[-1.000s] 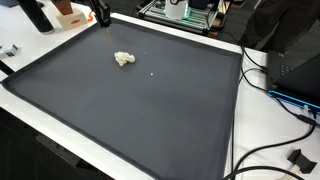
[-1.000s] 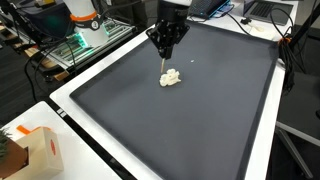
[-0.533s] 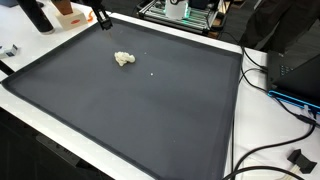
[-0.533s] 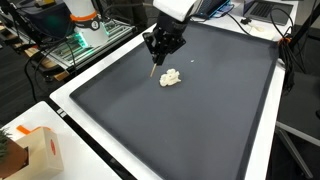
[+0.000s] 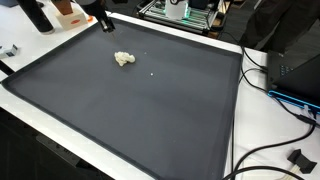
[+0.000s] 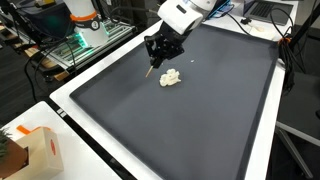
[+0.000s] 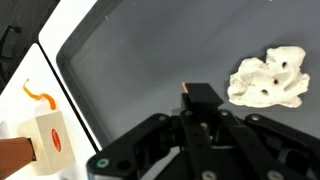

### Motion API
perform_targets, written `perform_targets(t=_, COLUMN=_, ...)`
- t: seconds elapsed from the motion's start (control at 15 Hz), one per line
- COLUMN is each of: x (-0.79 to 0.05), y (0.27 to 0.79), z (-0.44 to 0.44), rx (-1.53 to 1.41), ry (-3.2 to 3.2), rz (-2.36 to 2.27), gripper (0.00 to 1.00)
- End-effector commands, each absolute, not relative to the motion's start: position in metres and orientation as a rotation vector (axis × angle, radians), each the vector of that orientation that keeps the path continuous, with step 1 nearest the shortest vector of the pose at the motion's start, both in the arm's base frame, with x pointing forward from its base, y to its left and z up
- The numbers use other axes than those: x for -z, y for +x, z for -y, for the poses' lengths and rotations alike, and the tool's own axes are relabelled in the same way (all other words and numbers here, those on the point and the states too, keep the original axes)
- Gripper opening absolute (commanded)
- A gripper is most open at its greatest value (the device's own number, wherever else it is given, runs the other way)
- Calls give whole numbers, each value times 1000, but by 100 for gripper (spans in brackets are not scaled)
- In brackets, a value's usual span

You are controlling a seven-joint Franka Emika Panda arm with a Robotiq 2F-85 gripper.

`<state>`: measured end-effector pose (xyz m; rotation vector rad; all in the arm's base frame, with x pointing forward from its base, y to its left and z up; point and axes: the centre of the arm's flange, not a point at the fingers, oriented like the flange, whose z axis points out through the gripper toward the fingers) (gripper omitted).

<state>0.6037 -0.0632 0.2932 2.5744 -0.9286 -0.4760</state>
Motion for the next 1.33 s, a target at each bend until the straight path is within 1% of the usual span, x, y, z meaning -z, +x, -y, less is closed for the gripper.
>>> perform_targets(t=0.0, x=-283, y=616, z=64, rx=498, ry=2497, rz=938, gripper=3)
perform_targets(t=0.6, x=-265, y=630, z=69, rx=475, ry=2435, rz=930, gripper=3)
perform_targets(t=1.27, x=-256, y=638, z=74, rx=525, ry=2446, rz=871, gripper=3)
